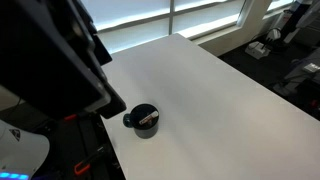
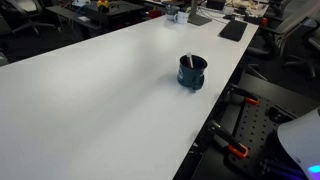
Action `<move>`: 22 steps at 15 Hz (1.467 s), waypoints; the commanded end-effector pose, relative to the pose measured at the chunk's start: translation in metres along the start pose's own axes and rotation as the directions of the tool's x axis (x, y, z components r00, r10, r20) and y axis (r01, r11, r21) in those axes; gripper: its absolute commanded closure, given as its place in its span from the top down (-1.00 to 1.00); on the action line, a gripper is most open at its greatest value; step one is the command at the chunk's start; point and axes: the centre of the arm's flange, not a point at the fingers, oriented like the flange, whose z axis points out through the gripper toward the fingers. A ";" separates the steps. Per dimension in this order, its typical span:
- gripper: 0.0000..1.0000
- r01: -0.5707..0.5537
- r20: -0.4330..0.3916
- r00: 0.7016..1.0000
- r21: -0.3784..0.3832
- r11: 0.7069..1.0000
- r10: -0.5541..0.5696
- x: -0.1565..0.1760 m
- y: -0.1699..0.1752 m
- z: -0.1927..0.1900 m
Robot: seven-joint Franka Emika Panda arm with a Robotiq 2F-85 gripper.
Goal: Remove the marker from the cup
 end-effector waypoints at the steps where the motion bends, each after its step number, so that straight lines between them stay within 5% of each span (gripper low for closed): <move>1: 1.00 0.000 0.000 1.000 0.000 1.000 0.000 0.000 0.000 0.000; 7: 1.00 -0.015 -0.013 1.000 -0.046 0.999 0.014 0.008 -0.022 0.023; 17: 1.00 -0.001 -0.211 0.976 -0.227 0.974 -0.048 0.048 -0.100 0.094; 19: 1.00 -0.005 -0.039 0.999 -0.191 0.982 -0.002 0.048 -0.104 0.111; 22: 1.00 -0.033 0.128 0.990 -0.136 0.990 0.051 0.041 -0.102 0.139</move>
